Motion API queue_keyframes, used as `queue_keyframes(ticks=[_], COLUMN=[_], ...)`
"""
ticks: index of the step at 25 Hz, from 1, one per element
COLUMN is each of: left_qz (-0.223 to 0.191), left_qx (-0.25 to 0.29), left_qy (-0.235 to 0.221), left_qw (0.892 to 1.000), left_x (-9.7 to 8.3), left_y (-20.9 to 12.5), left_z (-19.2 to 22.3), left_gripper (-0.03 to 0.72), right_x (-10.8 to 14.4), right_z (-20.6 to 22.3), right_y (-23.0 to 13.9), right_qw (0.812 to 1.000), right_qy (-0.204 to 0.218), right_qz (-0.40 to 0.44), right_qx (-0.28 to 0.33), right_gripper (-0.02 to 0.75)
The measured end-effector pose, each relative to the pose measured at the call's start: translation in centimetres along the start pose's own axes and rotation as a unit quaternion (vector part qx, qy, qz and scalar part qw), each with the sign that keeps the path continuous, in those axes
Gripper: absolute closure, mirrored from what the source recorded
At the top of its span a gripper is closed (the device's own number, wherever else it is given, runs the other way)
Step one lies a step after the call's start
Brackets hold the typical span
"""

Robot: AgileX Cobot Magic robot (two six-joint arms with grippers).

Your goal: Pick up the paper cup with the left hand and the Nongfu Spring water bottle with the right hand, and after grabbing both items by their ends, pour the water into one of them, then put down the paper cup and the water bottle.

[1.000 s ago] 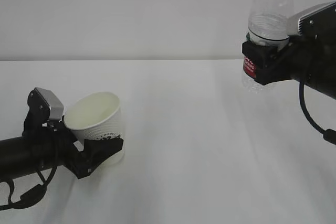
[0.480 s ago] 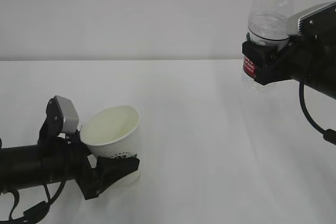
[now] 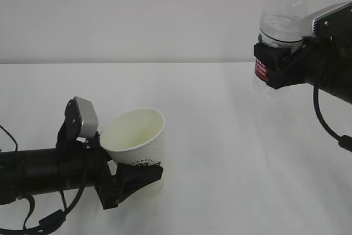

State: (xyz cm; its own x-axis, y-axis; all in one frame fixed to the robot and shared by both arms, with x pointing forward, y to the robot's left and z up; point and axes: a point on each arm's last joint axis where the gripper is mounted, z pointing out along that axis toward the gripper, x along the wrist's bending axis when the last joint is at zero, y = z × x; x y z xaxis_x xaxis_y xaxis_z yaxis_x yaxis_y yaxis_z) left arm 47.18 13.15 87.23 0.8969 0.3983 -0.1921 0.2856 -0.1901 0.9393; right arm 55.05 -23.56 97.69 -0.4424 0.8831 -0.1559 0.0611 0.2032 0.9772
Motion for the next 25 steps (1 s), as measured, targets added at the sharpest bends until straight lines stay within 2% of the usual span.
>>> queue_keyframes(ticks=[3,8,13,18,25], left_qz=[-0.002,0.007,0.012,0.015,0.020], left_qx=[-0.006,-0.008,-0.005,-0.001,0.001], left_qy=[-0.015,-0.041,-0.058,-0.072,-0.087], left_qw=[1.000,0.999,0.998,0.997,0.996], left_x=[-0.4,-1.5,-2.5,-3.3,-4.1], left_y=[0.6,1.0,0.9,0.9,0.9], left_z=[0.8,1.9,2.4,2.8,3.3], left_gripper=[0.106,0.106,0.112,0.113,0.114], right_x=[0.0,-0.1,-0.2,-0.4,-0.4], right_z=[0.0,-0.4,-1.0,-1.7,-3.0], right_y=[0.0,-0.1,0.9,1.3,3.2], right_qw=[1.000,0.999,0.999,0.998,0.998], right_qy=[0.000,-0.008,-0.014,-0.023,-0.031], right_qz=[0.002,0.012,0.008,0.002,0.015], right_qx=[0.002,0.039,0.034,0.058,0.048], right_gripper=[0.311,0.311,0.311,0.311,0.311])
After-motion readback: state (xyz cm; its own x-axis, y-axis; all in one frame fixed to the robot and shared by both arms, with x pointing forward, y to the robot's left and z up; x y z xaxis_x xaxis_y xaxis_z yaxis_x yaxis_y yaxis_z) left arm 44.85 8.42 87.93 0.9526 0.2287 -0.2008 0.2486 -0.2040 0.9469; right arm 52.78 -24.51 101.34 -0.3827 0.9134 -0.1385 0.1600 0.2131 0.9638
